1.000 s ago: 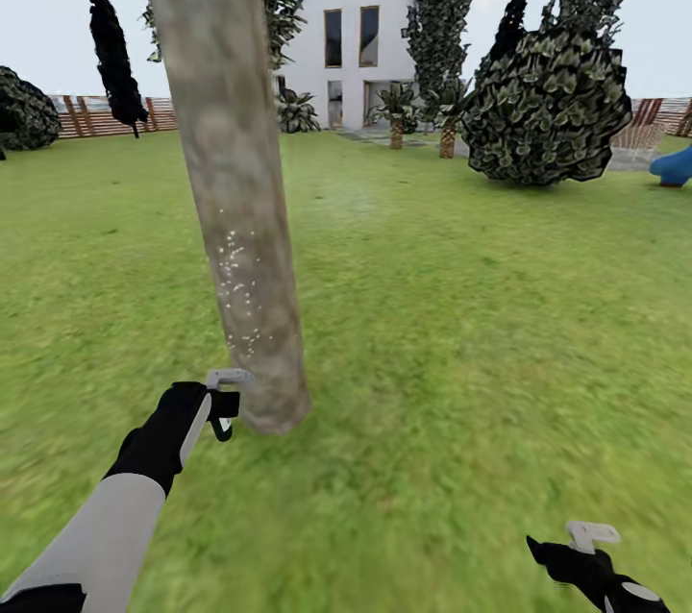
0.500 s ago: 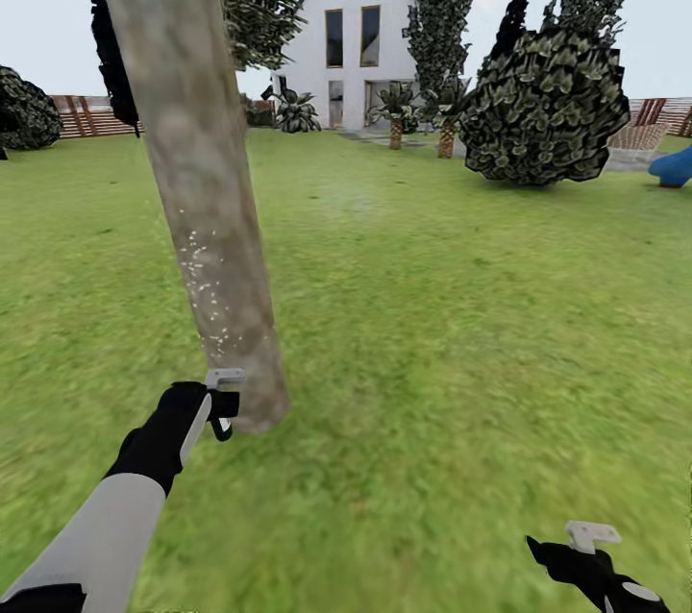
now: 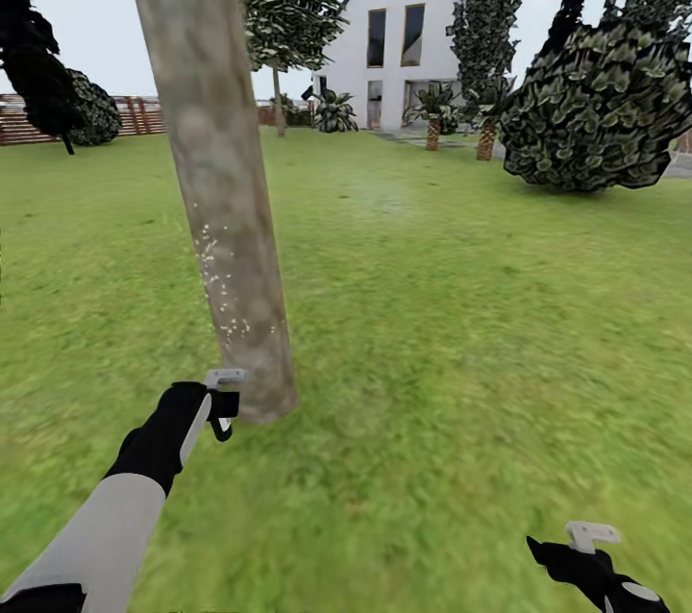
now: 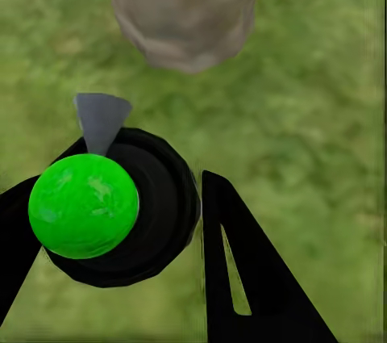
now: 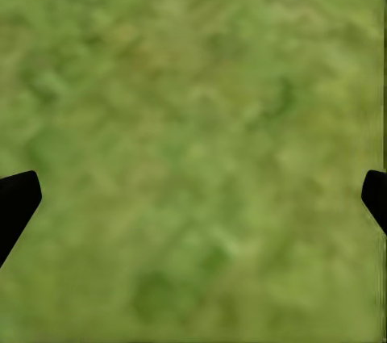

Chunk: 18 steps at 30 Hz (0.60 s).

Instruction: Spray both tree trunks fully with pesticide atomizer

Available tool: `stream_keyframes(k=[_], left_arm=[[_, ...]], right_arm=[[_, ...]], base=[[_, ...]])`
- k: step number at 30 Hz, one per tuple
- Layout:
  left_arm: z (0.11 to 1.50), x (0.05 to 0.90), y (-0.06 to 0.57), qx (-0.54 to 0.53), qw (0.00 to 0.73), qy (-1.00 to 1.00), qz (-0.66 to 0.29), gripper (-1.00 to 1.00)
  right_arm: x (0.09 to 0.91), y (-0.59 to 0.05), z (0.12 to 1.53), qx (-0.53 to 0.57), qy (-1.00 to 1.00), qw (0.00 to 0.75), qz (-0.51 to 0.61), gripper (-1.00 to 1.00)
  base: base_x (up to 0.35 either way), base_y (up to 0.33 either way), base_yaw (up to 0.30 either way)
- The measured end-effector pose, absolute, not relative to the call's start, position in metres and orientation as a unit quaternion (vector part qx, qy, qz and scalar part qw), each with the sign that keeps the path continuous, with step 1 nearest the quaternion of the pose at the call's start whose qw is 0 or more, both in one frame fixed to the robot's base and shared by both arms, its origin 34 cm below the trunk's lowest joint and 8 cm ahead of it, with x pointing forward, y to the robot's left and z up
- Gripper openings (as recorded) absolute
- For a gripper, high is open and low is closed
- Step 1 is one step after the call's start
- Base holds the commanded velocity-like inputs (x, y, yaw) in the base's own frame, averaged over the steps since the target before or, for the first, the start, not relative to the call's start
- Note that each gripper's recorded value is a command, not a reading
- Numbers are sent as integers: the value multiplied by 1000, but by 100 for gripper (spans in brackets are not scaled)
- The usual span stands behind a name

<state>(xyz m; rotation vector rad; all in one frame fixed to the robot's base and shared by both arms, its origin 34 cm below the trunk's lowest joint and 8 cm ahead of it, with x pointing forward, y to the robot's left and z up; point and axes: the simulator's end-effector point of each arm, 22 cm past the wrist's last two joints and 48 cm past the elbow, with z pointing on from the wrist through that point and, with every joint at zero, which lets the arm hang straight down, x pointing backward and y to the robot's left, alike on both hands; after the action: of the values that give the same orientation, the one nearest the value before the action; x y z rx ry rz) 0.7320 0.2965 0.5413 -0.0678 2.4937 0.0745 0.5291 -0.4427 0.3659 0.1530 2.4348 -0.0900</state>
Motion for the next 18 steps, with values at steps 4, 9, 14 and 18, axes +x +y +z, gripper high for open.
stream_keyframes(k=[4, 9, 14, 18], left_arm=[[541, 732, 297, -26, 317, 948, 29, -100], [541, 732, 297, -26, 317, 948, 29, -100], [541, 732, 298, -26, 317, 948, 29, -100], [541, 732, 298, -26, 317, 948, 30, -100]], right_arm=[[529, -443, 366, 58, 937, 343, -34, 100], [529, -442, 366, 58, 937, 343, -34, 100], [529, -441, 366, 59, 937, 343, -33, 100], [529, -441, 366, 58, 937, 343, -33, 100]], base=[[0, -273, 4], [0, -273, 6], [1, -274, 202], [84, -273, 276]])
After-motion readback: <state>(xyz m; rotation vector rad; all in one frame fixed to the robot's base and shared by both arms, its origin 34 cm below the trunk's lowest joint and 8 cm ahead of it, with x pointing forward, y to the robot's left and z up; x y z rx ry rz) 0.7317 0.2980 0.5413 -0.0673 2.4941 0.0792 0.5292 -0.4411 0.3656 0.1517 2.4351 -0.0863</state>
